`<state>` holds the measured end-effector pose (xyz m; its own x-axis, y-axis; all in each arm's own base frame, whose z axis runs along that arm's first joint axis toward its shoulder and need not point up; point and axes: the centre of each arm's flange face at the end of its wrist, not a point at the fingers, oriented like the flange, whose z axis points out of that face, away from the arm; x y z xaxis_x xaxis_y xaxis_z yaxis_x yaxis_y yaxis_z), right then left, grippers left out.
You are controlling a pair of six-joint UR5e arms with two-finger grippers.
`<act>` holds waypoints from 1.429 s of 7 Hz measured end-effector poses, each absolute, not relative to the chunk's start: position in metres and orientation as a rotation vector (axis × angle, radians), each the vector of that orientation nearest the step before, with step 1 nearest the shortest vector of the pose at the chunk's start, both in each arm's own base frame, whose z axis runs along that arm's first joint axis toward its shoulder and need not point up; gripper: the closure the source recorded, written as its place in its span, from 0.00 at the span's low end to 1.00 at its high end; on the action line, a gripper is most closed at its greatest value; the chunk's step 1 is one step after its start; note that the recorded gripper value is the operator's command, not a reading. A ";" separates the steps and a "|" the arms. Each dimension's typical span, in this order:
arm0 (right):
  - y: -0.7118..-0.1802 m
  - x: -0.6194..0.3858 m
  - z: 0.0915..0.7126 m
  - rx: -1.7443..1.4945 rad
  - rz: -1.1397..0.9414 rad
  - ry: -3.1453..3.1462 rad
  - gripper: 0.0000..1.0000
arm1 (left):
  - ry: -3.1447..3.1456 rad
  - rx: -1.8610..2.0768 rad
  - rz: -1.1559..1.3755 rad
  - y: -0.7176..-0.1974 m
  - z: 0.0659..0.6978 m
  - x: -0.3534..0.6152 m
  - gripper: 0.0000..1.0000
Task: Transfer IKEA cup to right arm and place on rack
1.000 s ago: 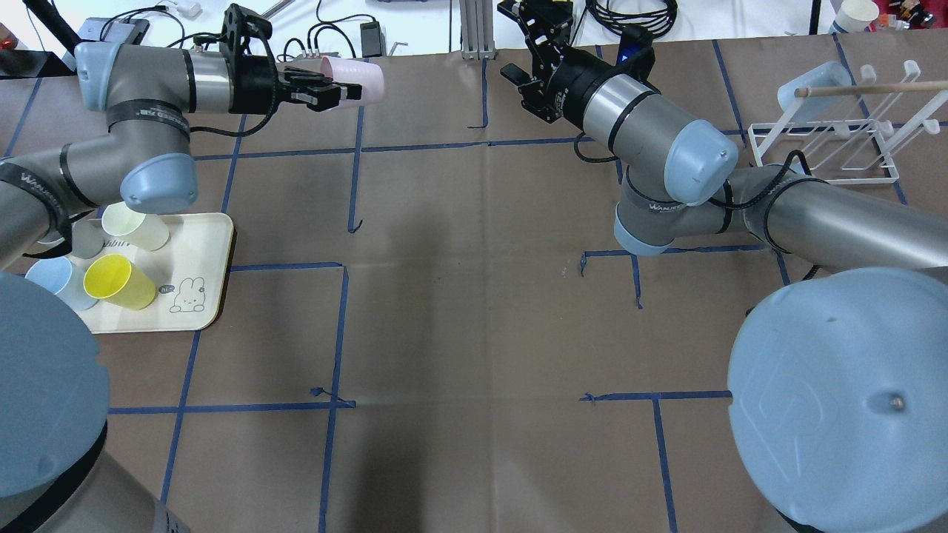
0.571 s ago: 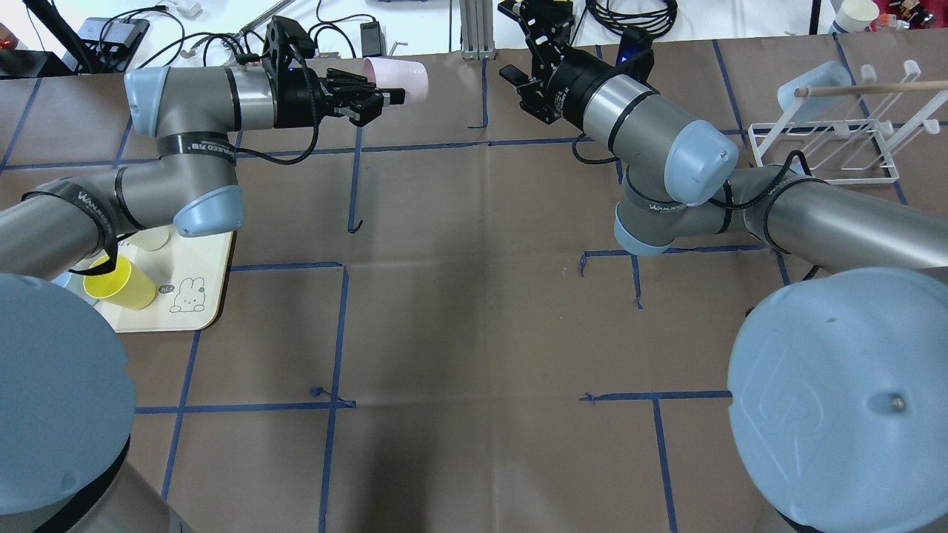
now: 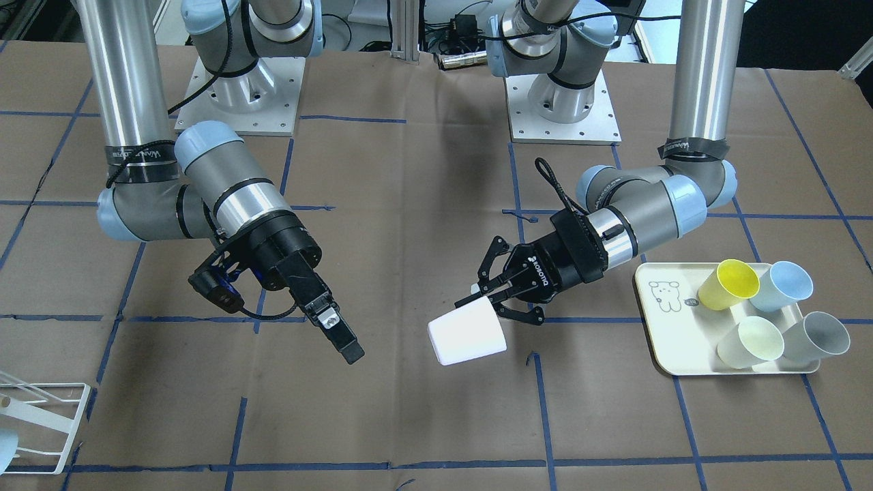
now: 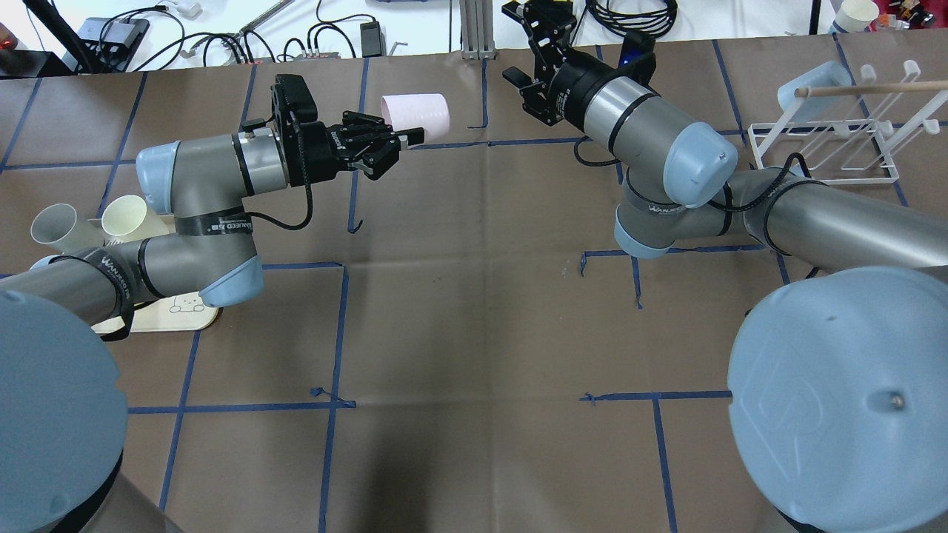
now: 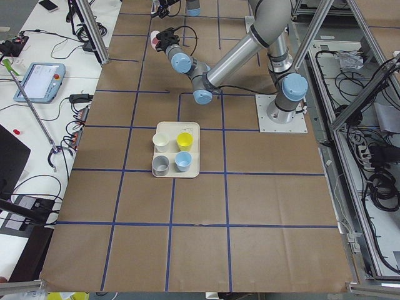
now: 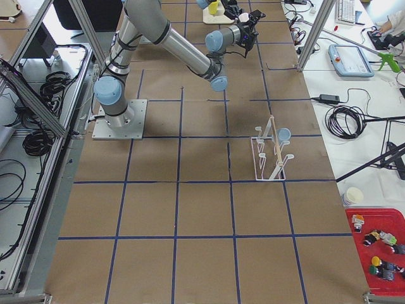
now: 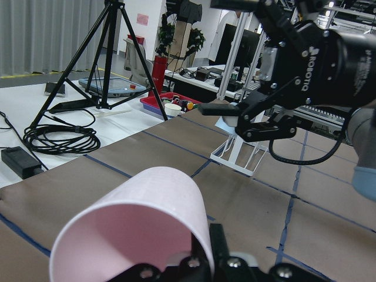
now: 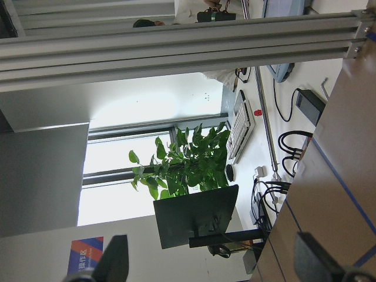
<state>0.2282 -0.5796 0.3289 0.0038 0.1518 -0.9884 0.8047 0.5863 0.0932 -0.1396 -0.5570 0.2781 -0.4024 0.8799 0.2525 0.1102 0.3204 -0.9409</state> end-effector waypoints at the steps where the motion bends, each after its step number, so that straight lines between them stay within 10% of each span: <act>1: -0.581 0.226 0.330 0.883 -0.636 1.510 0.00 | -1.714 -0.852 1.144 -0.546 0.288 -0.144 1.00; 10: -0.523 0.267 0.324 0.937 -0.529 1.603 0.00 | -1.729 -0.910 1.218 -0.536 0.302 -0.166 1.00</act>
<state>0.2667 -0.5232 0.3241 -0.0339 0.2885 -0.9569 0.8013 0.5801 0.1465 -0.1658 -0.5357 0.3019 -0.4076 0.8887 0.2099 0.1018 0.2727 -0.9567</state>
